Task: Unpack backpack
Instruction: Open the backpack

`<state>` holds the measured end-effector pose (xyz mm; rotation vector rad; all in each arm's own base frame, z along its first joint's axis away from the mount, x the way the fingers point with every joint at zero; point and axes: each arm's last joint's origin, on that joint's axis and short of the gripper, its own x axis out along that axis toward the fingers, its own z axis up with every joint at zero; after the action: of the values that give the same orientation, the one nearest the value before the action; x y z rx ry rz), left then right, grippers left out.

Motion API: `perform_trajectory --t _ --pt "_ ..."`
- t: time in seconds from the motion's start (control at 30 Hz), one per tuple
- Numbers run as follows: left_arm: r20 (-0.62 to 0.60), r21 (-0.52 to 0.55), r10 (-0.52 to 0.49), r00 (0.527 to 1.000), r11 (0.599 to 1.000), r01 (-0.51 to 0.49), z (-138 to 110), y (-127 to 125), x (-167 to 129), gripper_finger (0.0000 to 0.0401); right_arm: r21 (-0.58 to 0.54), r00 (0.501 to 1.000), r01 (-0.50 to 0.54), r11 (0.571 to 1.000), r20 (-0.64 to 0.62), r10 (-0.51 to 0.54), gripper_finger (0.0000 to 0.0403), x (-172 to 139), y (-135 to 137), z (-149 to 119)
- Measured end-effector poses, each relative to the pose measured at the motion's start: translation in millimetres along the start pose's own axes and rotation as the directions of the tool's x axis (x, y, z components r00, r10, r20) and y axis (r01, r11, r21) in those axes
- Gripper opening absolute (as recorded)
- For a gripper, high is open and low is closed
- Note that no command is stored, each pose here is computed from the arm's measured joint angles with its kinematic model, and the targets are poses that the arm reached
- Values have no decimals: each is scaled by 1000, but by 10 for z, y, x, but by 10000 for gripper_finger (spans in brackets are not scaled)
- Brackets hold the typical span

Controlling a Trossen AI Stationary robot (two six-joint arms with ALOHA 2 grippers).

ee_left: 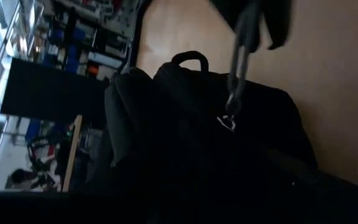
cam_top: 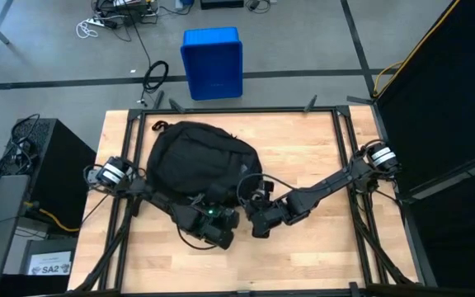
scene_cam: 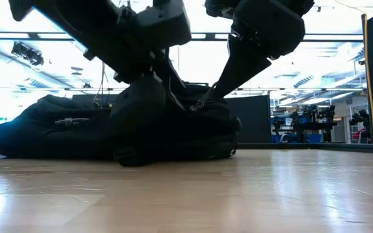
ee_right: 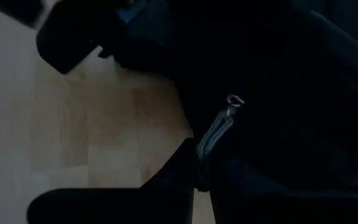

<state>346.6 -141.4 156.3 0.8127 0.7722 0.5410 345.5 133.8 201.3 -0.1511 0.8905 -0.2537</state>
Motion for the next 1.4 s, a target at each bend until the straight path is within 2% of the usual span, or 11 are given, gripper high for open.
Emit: perform_trajectory --t 0.3,0.4,0.67,0.87,1.07,1.2,1.4 --pt "-24 -16 8 1000 1000 -9 -16 50 89 212 0 1000 -15 1000 9 15 1 3 3 14" --pt "-28 -16 9 1000 1000 -10 -21 56 101 195 -2 1000 -19 1000 8 19 1 2 6 14" --pt "-44 -28 10 999 1000 -12 -36 86 159 109 -10 999 -34 999 21 34 1 -1 19 28" --pt "-46 -42 -28 999 999 26 -42 85 178 13 -18 999 -34 999 15 34 1 -2 18 22" --pt "-16 -23 -109 994 994 108 -31 -1 67 2 -56 999 24 998 -20 -25 1 -10 -32 -18" --pt "38 19 -178 983 984 178 -2 -126 -146 1 -49 996 86 995 -2 -87 1 -102 -108 2" --pt "118 55 -234 965 972 229 24 -290 -486 1 -30 996 94 995 10 -93 1 -251 -217 42"
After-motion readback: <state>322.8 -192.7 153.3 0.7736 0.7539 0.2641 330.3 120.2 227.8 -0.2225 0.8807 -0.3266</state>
